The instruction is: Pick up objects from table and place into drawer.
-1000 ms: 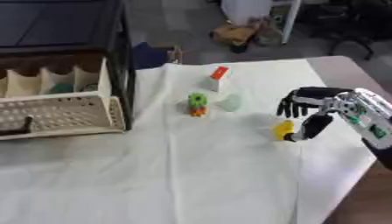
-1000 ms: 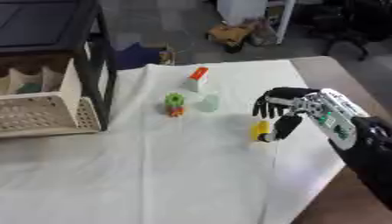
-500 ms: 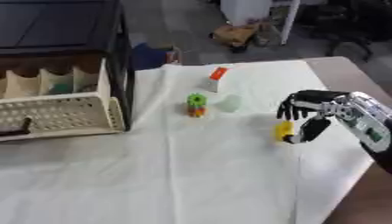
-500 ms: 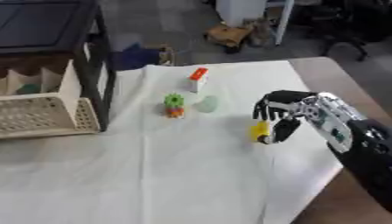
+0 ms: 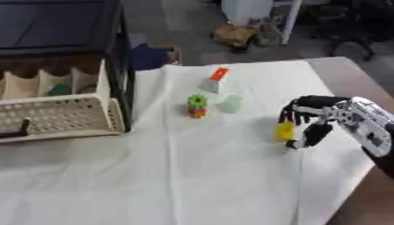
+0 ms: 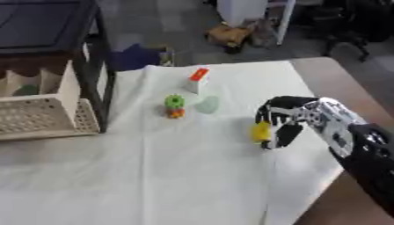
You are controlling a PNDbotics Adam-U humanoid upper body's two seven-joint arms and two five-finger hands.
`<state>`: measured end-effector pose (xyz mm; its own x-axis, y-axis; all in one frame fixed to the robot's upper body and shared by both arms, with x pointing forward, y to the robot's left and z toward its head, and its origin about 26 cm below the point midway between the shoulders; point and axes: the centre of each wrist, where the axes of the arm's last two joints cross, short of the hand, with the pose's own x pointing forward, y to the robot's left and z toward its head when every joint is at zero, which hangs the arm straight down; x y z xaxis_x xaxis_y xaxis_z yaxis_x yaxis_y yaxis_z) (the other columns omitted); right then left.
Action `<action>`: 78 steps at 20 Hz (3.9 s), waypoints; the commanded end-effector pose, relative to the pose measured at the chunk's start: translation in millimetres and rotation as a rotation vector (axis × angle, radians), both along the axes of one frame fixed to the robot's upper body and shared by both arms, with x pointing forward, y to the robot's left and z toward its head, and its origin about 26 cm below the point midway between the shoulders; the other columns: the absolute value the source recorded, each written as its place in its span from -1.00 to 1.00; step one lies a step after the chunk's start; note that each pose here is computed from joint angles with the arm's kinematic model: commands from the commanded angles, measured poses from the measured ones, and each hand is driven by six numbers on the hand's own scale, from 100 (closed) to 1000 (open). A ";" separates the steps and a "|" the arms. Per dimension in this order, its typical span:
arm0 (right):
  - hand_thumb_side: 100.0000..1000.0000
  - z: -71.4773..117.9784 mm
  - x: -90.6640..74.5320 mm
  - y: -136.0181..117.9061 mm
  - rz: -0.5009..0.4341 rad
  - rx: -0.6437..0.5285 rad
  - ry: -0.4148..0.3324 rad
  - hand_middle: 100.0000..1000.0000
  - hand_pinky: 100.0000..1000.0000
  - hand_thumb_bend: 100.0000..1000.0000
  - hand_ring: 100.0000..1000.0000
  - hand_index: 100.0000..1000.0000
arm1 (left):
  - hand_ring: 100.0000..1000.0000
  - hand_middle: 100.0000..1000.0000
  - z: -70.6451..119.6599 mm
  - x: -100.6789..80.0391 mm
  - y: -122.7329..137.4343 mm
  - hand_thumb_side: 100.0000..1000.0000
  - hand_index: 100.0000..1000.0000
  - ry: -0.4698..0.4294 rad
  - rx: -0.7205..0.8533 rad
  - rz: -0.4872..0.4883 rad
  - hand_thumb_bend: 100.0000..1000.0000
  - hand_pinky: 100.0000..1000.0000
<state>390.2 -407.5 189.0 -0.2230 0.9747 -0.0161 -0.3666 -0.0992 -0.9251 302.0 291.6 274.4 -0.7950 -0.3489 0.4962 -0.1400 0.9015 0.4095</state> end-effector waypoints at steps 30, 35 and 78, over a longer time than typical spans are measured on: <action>-0.55 28.7 5.8 -1.6 -0.016 0.003 -0.026 0.07 0.04 -0.53 0.17 0.58 | -0.49 -0.42 5.6 -3.3 3.4 1.00 0.13 -0.017 0.013 0.003 -1.00 -0.46; -0.54 36.6 6.7 0.6 -0.015 0.013 -0.029 0.09 0.05 -0.46 0.19 0.66 | -0.49 -0.42 5.5 -3.4 3.6 1.00 0.13 -0.016 0.012 0.004 -1.00 -0.46; -0.60 22.3 13.4 1.4 -0.034 -0.006 0.036 0.28 0.05 -0.42 0.30 0.60 | -0.49 -0.43 0.4 -3.2 3.6 1.00 0.09 0.004 0.004 -0.001 -1.00 -0.47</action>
